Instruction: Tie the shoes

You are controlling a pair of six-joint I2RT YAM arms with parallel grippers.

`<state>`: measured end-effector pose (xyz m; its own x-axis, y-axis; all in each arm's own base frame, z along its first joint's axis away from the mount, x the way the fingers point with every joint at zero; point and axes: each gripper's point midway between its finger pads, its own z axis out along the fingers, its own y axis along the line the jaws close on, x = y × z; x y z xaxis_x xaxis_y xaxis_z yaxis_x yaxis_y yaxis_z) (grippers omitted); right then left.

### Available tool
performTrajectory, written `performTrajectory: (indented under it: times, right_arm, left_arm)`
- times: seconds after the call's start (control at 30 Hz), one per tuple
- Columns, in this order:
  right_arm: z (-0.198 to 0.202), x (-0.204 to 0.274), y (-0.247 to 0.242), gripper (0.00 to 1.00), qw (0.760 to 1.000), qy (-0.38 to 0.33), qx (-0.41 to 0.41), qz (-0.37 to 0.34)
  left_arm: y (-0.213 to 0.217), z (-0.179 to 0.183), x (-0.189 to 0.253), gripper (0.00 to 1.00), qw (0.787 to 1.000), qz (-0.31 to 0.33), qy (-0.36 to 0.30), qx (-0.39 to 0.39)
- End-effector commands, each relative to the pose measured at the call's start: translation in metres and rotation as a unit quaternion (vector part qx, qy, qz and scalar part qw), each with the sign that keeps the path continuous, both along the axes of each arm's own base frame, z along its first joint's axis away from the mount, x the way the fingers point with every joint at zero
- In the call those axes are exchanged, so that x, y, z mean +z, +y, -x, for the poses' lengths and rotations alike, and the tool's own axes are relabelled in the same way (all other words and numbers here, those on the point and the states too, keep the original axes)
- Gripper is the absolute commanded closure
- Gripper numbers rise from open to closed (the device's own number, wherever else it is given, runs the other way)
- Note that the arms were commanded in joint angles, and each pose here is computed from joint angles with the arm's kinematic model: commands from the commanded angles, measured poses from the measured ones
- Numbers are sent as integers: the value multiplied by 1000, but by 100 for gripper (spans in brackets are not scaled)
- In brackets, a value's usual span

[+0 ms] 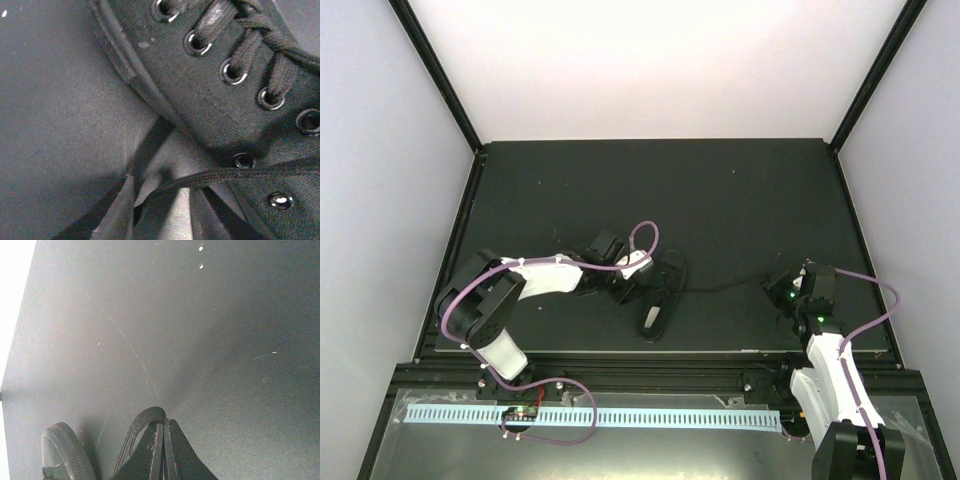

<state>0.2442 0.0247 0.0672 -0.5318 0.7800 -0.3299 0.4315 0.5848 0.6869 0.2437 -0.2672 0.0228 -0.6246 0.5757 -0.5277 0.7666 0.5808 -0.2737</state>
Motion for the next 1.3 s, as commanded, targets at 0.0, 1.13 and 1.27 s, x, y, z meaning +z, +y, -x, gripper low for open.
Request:
performTrajectory:
  times: [0.0, 1.13, 1.27]
  right_arm:
    - [-8, 13, -1, 98, 1000, -24, 6, 3]
    - [-94, 122, 276, 55, 899, -88, 429, 13]
    - [-79, 100, 257, 16, 900, -65, 428, 51]
  left_arm:
    - [-18, -13, 20, 78, 999, 36, -34, -13]
    - [-41, 41, 95, 99, 974, 213, -71, 11]
    - [-41, 42, 96, 98, 974, 218, -64, 19]
